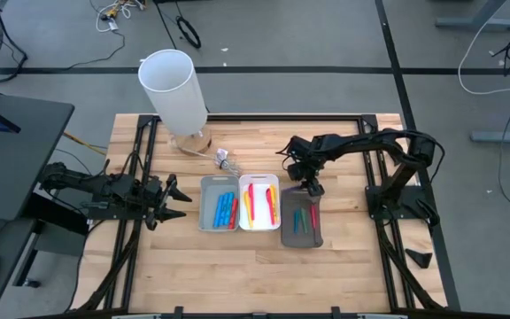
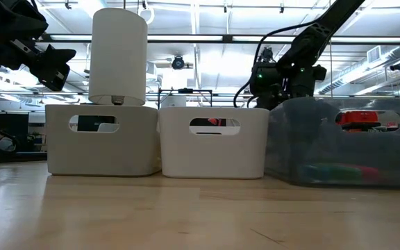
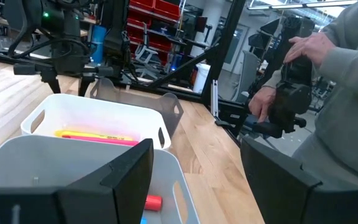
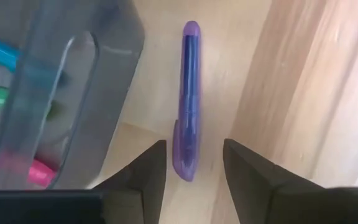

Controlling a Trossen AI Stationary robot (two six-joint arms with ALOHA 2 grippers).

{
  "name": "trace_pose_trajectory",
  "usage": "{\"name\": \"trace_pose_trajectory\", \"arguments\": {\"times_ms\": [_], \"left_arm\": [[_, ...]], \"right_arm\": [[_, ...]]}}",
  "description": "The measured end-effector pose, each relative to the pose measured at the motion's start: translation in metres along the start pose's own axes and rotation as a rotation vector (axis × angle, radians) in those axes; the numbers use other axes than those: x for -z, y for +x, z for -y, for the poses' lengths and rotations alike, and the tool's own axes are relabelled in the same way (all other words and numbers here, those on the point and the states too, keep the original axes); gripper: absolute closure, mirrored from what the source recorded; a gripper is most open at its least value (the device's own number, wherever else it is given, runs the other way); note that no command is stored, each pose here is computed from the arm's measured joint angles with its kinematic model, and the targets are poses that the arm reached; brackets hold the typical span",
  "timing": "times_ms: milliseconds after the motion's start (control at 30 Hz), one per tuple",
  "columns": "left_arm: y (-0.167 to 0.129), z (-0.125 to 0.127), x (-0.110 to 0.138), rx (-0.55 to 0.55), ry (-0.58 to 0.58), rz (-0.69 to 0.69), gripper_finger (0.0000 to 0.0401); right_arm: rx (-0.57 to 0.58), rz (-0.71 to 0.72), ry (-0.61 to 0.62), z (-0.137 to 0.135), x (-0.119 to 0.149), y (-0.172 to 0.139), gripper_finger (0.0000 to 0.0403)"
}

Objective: Pick & Place Markers
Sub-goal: Put the purple pen into the black bin

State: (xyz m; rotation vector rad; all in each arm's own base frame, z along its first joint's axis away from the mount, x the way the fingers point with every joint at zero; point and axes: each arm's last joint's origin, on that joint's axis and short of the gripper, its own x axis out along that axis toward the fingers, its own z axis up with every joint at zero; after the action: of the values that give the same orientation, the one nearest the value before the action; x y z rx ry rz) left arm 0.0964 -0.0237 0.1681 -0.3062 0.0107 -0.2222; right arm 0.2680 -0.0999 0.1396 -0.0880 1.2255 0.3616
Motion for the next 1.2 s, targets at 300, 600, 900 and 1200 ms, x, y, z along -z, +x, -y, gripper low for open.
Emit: {"name": "trace_pose_trajectory", "arguments": {"times_ms": [300,600,900,1200], "left_arm": [[0.000,0.000,0.000,-0.001,0.000,0.000,0.0153],[0.000,0.000,0.000,0.000,0.000,0.000,0.0153],[0.000,0.000,0.000,0.000,0.000,0.000,0.0153],[0.000,0.000,0.000,0.000,0.000,0.000,0.0153]], "right_arm": [[-0.005,-0.007,-0.031,0.004,0.000,0.011,0.0245],[0.003,-0.001,-0.069,0.005,-0.002,0.012,0.0245],[0.021,0.035,-0.157,0.006,-0.010,0.011,0.0245],[0.036,-0.002,-0.247,0.008,-0.008,0.016,0.0245]]}}
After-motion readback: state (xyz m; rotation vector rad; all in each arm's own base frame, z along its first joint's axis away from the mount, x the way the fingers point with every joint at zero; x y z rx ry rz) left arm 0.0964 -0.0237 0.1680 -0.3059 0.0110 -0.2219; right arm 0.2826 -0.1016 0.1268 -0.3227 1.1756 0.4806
